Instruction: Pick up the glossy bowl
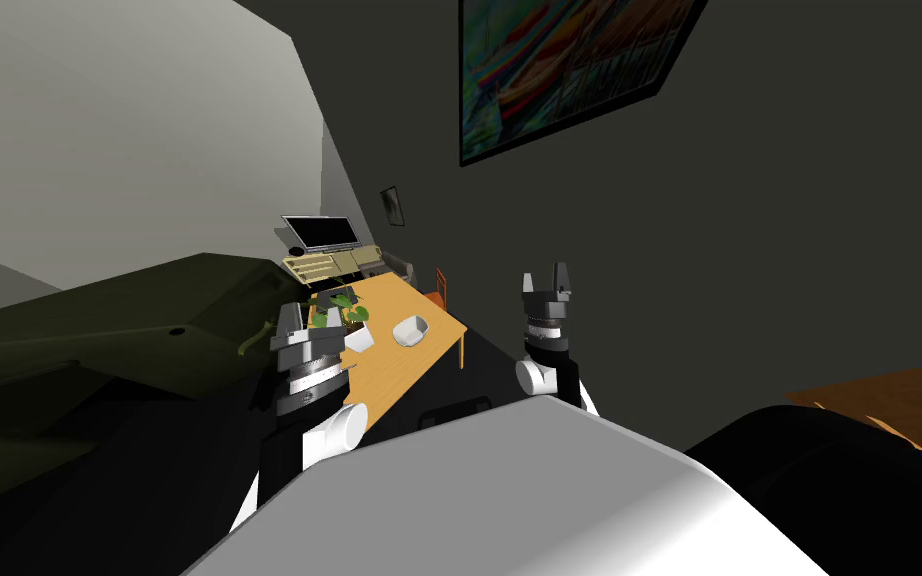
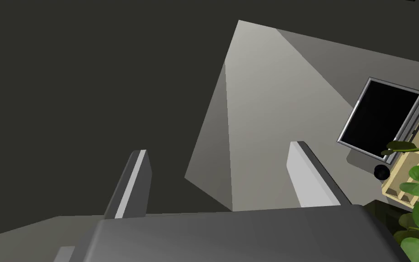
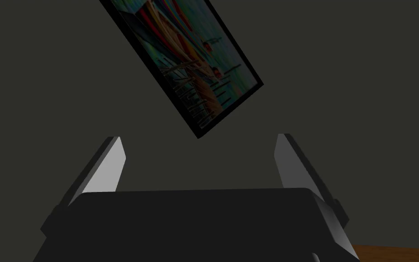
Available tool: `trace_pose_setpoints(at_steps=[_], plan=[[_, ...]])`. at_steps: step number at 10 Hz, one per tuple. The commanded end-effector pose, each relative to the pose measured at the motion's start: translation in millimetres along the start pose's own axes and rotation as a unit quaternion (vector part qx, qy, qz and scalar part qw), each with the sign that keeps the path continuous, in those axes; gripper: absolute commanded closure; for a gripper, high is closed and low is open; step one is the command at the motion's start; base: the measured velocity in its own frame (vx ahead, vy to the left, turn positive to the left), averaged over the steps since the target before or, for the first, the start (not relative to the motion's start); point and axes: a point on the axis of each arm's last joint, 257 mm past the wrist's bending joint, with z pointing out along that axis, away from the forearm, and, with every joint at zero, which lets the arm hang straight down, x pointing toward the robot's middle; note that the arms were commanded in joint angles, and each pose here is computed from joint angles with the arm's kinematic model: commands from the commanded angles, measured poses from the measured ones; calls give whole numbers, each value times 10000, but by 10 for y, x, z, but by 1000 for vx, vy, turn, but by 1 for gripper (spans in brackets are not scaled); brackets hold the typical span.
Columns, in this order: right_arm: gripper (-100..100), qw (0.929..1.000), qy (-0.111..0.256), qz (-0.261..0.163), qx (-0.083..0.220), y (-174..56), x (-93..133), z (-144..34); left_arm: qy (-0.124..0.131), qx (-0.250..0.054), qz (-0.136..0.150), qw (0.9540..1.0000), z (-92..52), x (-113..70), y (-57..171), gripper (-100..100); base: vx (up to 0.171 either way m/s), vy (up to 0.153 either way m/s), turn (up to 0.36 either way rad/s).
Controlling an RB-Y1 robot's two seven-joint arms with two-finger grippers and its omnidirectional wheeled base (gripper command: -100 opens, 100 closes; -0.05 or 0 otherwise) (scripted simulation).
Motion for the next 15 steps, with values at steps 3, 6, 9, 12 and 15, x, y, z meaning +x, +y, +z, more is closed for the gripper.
trace_pose_setpoints(at_steps=[3,6,9,12,15], plan=[[0,10000,0,0,0,0,0,0,308,-250,60,9992,27,22,150,-100,-19,-10,-15],[0,10000,0,0,0,0,0,0,435,-640,31,9970,58,-31,392,-100,-35,-21,-24],[0,10000,0,0,0,0,0,0,395,-1093,-85,9932,84,-149,682,-100,-36,-18,-38],[0,10000,0,0,0,0,0,0,295,-1484,-201,9883,82,-253,928,-100,-16,-18,-29],[0,10000,0,0,0,0,0,0,156,-1895,-338,9812,61,-366,1189,-100,-12,-19,-33]])
